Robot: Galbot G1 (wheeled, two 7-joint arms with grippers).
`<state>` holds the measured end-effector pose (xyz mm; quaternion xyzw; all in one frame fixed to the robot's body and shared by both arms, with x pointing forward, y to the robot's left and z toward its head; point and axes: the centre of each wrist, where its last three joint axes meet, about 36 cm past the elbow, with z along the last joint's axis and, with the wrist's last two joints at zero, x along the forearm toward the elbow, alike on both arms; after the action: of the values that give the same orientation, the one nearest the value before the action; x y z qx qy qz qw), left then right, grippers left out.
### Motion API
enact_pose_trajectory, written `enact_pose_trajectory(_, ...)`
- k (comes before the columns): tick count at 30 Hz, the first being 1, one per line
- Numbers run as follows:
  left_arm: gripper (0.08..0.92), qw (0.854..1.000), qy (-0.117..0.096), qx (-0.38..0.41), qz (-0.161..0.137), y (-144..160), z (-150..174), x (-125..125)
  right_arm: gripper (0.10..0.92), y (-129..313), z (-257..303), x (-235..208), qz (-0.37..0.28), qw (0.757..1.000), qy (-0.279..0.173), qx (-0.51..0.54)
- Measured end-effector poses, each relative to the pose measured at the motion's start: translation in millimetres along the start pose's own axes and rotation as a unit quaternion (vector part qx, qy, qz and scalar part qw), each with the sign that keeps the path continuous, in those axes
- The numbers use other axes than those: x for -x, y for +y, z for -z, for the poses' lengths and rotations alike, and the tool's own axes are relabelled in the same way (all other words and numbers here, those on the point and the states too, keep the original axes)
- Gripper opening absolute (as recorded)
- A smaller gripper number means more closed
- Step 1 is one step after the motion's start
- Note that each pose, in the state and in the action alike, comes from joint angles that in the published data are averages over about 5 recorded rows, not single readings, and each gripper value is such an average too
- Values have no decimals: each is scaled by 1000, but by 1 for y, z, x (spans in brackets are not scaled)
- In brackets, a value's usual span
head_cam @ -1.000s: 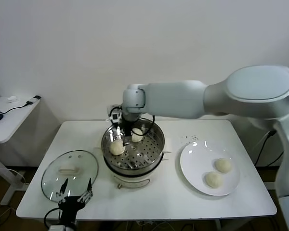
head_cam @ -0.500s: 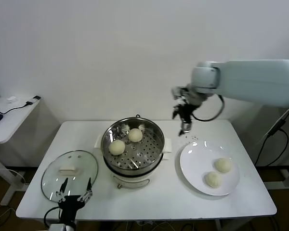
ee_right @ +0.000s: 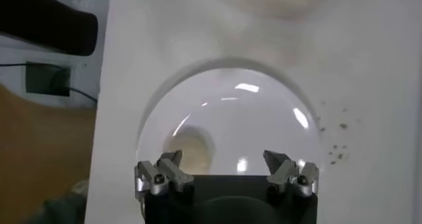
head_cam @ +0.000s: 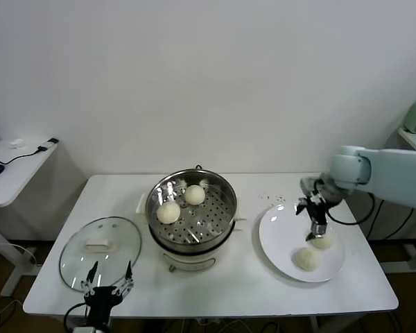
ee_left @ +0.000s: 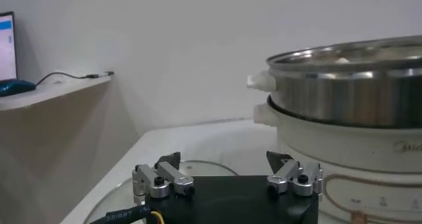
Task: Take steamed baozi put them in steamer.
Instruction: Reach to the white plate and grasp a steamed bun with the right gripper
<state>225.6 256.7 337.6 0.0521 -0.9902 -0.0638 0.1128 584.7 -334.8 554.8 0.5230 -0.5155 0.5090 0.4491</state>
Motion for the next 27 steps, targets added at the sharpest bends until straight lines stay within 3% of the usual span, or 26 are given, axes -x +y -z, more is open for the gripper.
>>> enact_pose_trajectory(10,823,1000,1,1,0,0,-1,-1,823,19,-11,61,10,1000,22,13)
enact_pose_trajectory(22,823,1000,3,2,-2,-1,-4,0,816,21,-16,92,5,999,32,31)
enact_pose_trajectory(27,823,1000,4,2,-1,0,-5,0,732,21,-16,97,2,999,35,35)
